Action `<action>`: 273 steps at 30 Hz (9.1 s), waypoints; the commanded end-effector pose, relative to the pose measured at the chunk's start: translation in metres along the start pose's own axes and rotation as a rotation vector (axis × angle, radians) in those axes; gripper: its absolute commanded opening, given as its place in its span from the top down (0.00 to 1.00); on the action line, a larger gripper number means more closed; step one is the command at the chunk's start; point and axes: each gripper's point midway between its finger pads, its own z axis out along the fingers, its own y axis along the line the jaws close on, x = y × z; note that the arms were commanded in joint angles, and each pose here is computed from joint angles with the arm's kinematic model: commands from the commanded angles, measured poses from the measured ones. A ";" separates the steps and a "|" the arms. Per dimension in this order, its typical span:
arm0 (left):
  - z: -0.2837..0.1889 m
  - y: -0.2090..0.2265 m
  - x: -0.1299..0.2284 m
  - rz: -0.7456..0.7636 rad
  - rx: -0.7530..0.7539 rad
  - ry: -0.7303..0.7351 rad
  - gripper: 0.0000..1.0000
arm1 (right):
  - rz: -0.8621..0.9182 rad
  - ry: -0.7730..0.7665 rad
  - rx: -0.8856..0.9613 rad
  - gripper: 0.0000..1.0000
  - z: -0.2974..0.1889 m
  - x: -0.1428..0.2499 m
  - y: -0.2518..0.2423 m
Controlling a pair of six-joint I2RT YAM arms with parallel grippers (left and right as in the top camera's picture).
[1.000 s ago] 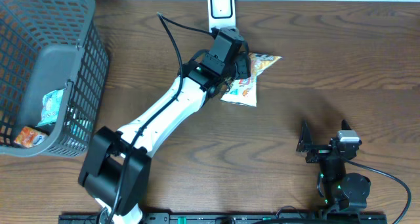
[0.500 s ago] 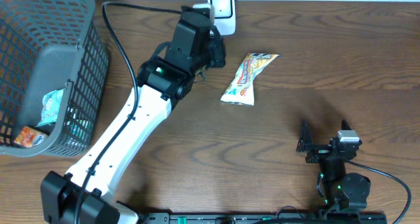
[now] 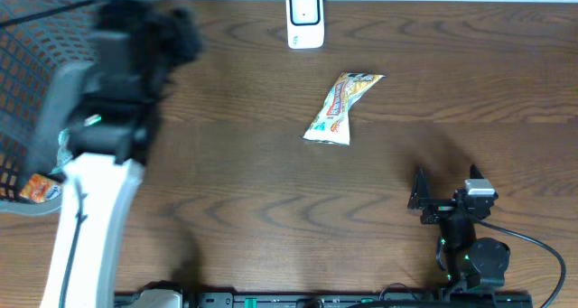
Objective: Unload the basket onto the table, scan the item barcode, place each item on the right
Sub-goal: 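Lift the snack bag out and place it on the table near the scanner, then reach the left gripper into the basket and grasp the green wipes pack, then carry the wipes pack out and set it beside the snack bag, then reach the left gripper into the basket and grasp the orange box, then place the orange box on the table left of the wipes pack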
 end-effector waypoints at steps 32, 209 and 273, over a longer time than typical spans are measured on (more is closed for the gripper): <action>0.014 0.317 0.184 -0.892 -0.940 0.560 0.03 | -0.012 -0.001 -0.007 0.01 0.000 0.000 0.002; -0.007 0.403 0.224 -0.189 -1.142 0.788 0.27 | -0.012 -0.001 -0.007 0.01 0.000 0.000 0.002; 0.038 -0.100 0.124 0.394 0.258 0.260 0.92 | -0.012 -0.001 -0.007 0.01 0.000 0.000 0.002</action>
